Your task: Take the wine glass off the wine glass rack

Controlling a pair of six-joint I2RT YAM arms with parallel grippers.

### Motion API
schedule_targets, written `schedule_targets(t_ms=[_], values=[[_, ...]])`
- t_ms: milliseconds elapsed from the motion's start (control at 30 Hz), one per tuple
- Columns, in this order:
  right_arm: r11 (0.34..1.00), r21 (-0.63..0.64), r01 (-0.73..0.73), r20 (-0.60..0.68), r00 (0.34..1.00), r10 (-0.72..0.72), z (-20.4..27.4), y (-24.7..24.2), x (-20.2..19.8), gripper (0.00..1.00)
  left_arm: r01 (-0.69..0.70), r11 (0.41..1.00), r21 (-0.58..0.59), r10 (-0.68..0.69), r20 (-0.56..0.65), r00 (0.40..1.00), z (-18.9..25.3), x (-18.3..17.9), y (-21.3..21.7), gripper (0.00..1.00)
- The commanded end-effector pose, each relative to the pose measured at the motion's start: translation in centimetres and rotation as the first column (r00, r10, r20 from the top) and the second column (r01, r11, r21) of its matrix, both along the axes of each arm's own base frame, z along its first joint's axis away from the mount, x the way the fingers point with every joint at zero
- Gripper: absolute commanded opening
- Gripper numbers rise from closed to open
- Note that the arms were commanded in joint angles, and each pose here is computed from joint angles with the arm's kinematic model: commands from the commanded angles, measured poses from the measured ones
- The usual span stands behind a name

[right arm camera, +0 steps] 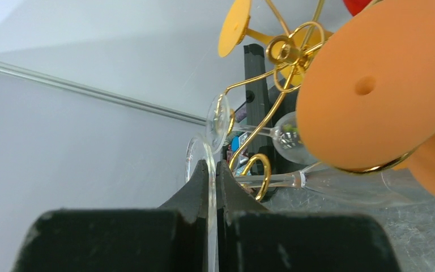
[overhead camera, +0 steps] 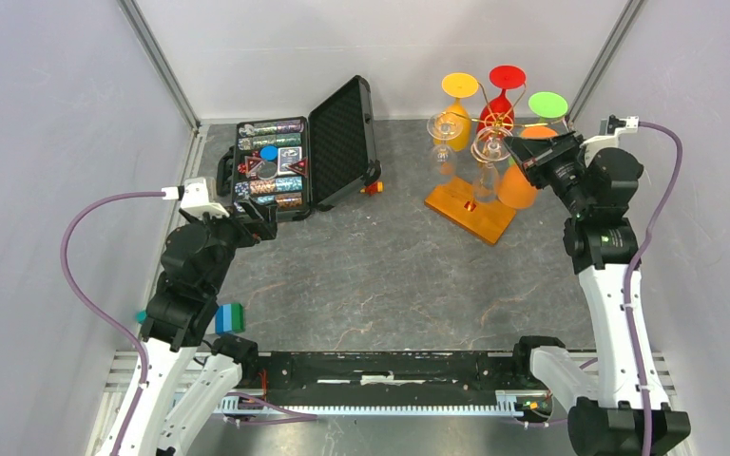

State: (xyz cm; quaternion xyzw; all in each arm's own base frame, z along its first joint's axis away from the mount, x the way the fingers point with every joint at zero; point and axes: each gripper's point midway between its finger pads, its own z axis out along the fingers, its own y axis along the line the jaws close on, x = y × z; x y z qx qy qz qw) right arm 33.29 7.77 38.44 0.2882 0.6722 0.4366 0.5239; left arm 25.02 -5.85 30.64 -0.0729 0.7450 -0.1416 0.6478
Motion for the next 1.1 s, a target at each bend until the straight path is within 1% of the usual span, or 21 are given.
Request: schedule_targets(t_ms=[0,200,300,500,767,867,1067], values=[[1.0,0.007,-0.022,0.093,0.995,0.021,2.9,0.7,-1.4,0.0,-0.01,1.0,0.007,0.01,0.049,0.999,1.0,0.3,0.2,1.0],[0.999,0.009,-0.037,0.089,0.995,0.036,2.6,1.3,-1.3,0.0,-0.011,1.0,0.008,0.011,0.05,0.999,1.0,0.2,0.2,1.0],[0.997,0.007,-0.071,0.091,0.993,0.07,2.3,2.7,-1.3,0.0,-0.011,1.0,0.01,0.011,0.047,0.999,0.9,0.3,0.2,1.0],[0.998,-0.015,-0.056,0.088,0.994,0.057,2.2,3.8,-0.1,0.0,-0.015,1.0,0.016,0.015,0.041,0.999,0.7,0.4,0.3,1.0],[0.996,-0.048,0.072,0.084,0.994,-0.067,2.4,2.4,1.8,0.0,-0.017,1.0,0.018,0.017,0.036,0.999,0.4,0.5,0.3,1.0],[0.986,-0.058,0.155,0.064,0.986,-0.151,1.9,1.1,2.3,0.0,-0.015,1.0,0.017,0.014,0.033,0.999,0.3,0.5,0.2,1.0],[0.958,-0.05,0.282,0.086,0.957,-0.277,2.4,-1.3,1.8,0.0,-0.004,1.0,0.013,0.004,0.03,1.0,0.2,0.6,0.0,1.0]])
